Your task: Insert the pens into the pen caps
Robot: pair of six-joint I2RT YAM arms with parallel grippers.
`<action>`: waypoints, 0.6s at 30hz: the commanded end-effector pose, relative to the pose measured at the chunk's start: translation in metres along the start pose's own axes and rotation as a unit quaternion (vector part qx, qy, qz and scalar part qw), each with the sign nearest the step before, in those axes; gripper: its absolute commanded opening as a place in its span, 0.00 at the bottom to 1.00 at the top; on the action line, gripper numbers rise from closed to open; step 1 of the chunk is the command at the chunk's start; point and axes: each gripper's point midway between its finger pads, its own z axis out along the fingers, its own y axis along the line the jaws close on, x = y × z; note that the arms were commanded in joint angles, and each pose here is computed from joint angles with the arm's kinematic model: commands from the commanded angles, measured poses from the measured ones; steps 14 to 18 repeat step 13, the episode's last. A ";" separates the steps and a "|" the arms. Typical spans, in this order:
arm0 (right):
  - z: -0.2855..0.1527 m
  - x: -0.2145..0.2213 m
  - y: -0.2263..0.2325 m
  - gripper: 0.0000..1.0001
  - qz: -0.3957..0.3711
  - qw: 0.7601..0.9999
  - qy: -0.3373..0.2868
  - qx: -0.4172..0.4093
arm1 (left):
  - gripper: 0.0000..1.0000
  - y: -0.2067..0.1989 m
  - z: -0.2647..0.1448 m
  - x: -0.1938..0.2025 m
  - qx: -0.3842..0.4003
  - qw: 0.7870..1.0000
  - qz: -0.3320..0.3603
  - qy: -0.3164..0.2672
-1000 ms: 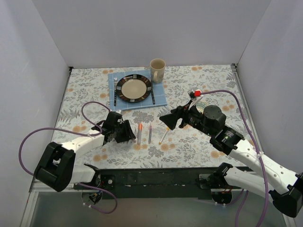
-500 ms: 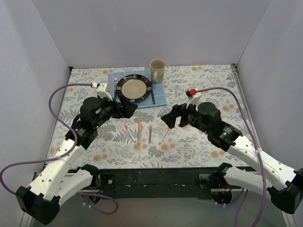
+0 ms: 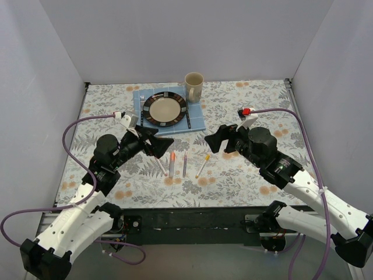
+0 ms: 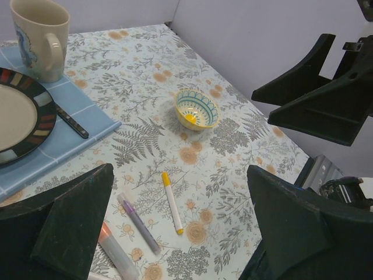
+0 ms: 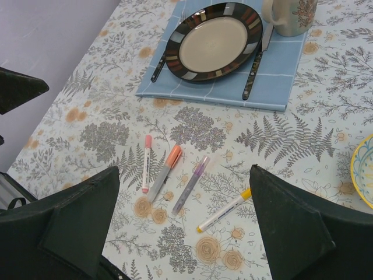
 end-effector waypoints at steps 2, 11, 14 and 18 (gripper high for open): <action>-0.001 -0.015 -0.003 0.98 -0.002 0.999 -0.034 0.010 | 0.98 -0.012 0.002 -0.004 0.036 0.999 0.027 -0.002; -0.001 -0.021 -0.001 0.96 -0.006 0.999 -0.047 0.005 | 0.98 -0.010 -0.002 -0.003 0.031 0.999 0.031 -0.007; -0.001 -0.022 -0.002 0.97 -0.008 0.999 -0.051 0.006 | 0.98 -0.009 -0.002 -0.002 0.031 0.999 0.034 -0.005; -0.001 -0.022 -0.002 0.97 -0.008 0.999 -0.051 0.006 | 0.98 -0.009 -0.002 -0.002 0.031 0.999 0.034 -0.005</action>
